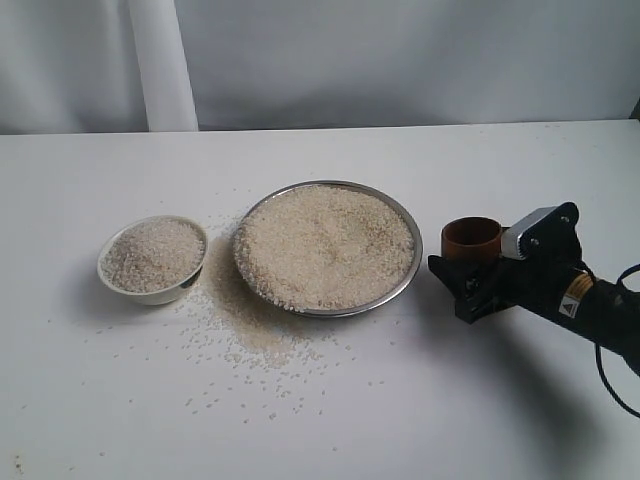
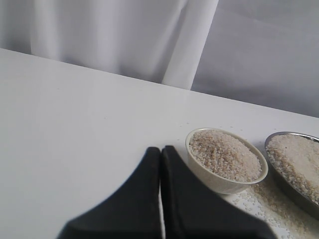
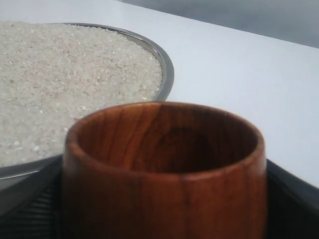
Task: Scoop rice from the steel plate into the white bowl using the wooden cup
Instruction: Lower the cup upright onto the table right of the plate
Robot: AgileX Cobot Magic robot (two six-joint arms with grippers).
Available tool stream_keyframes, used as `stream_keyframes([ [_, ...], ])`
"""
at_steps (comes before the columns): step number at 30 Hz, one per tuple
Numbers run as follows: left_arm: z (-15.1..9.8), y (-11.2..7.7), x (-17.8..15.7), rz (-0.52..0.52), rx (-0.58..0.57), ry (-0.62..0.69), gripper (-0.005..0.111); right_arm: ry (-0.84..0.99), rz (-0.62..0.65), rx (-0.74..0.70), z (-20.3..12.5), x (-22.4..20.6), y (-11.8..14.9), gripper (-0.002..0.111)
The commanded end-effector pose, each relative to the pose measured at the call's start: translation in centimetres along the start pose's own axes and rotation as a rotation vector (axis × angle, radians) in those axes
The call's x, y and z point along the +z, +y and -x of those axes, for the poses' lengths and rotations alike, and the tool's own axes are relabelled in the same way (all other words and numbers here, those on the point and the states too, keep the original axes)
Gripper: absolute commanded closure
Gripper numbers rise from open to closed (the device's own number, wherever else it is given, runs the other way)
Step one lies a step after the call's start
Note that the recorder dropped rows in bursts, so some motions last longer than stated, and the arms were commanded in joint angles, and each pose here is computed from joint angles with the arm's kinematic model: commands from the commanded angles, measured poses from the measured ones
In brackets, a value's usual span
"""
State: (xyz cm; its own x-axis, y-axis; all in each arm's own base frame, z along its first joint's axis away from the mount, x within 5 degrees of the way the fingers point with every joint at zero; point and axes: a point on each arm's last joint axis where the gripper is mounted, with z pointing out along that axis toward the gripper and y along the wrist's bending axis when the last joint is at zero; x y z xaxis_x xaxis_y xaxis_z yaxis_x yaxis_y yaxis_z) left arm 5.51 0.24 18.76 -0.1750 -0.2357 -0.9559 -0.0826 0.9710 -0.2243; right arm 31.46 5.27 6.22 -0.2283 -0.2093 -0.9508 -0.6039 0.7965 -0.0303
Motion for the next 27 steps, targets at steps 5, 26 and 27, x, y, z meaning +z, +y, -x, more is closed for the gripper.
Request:
stream_keyframes([
  [5, 0.13, -0.06, -0.04, -0.008, -0.005, -0.009, 0.107, -0.027, -0.044, 0.02, 0.34, -0.04, -0.55, 0.032],
  [26, 0.13, -0.06, -0.04, -0.008, -0.005, -0.009, 0.107, -0.086, -0.028, -0.016, 1.13, -0.12, -0.42, 0.029],
  [27, 0.13, -0.06, -0.04, -0.008, -0.005, -0.009, 0.107, -0.086, -0.027, -0.042, 1.2, -0.21, -0.35, 0.029],
])
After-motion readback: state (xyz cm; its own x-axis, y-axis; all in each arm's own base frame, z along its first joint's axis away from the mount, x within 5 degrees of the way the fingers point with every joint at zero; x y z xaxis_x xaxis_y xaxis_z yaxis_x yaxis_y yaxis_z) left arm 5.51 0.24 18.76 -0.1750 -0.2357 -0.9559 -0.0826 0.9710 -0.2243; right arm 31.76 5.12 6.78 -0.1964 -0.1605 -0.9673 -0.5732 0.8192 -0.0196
